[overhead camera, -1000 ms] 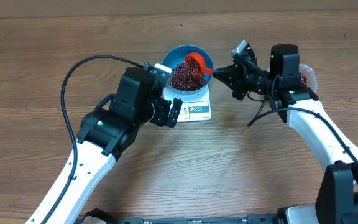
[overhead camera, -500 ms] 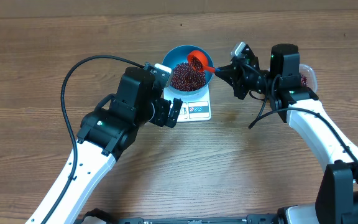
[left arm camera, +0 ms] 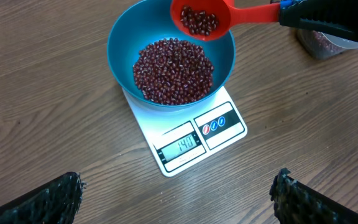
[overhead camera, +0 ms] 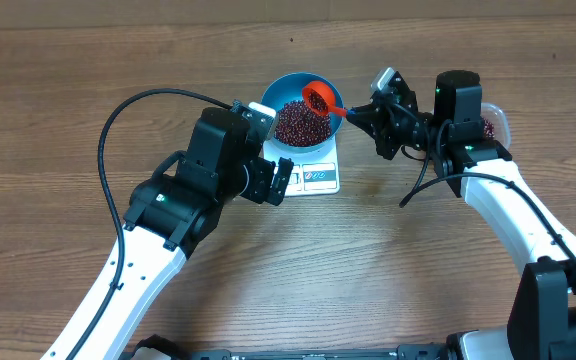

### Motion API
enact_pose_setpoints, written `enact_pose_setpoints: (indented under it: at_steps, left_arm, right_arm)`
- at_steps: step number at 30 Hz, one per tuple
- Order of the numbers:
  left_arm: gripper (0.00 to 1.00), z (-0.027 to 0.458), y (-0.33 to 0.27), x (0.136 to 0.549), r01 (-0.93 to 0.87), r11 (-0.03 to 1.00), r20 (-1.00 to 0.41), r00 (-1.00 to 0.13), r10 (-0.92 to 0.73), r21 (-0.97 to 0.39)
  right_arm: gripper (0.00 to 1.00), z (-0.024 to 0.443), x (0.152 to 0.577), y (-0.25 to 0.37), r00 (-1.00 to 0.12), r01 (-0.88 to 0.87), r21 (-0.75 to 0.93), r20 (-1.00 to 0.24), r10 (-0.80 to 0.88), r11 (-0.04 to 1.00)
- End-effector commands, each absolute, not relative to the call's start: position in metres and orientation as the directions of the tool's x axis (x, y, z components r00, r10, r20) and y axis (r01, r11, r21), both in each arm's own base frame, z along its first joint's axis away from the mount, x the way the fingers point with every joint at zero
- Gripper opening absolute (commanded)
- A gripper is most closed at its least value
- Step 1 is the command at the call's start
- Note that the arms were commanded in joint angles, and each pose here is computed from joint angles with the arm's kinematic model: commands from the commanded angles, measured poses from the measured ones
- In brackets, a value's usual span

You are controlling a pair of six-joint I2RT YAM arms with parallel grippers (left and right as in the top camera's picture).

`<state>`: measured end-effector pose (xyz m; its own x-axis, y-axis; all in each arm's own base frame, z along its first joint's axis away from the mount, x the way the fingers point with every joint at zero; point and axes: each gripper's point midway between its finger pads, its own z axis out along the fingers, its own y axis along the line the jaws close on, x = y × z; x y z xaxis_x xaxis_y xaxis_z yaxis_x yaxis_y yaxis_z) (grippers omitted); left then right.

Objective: Scoop item into bowl and weigh 150g on scale
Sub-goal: 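Tilt the scoop slowly with the right gripper, trickling beans into the bowl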

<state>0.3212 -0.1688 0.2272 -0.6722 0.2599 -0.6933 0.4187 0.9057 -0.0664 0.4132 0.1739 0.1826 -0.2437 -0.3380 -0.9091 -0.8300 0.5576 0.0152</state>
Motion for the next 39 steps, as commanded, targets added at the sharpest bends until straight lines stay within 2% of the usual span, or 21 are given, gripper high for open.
enact_pose_setpoints:
  at_steps: [1, 18, 25, 30, 39]
  left_arm:
    - [1.00, 0.231, -0.169, 0.322, 0.410, 0.908, -0.700, -0.673, 0.241, -0.082]
    - [1.00, 0.231, -0.169, 0.322, 0.411, 0.908, -0.700, -0.672, 0.241, -0.082]
    - [0.99, 0.231, -0.169, 0.322, 0.411, 0.908, -0.700, -0.672, 0.241, -0.082]
    - [1.00, 0.231, -0.169, 0.322, 0.411, 0.908, -0.699, -0.673, 0.241, -0.082]
    - [1.00, 0.231, -0.169, 0.322, 0.411, 0.908, -0.700, -0.672, 0.241, -0.082]
  right_arm:
    - [0.04, 0.184, 0.416, 0.174, -0.231, -0.831, 0.002, -0.911, -0.342, 0.557]
    - [0.04, 0.184, 0.416, 0.174, -0.228, -0.831, -0.001, -0.912, -0.342, 0.557]
    - [0.04, 0.194, 0.422, 0.175, -0.174, -0.829, -0.046, -0.926, -0.335, 0.557]
    - [0.04, 0.199, 0.425, 0.175, -0.067, -0.839, -0.157, -0.921, -0.385, 0.521]
    - [0.04, 0.197, 0.424, 0.175, -0.073, -0.840, -0.152, -0.920, -0.386, 0.521]
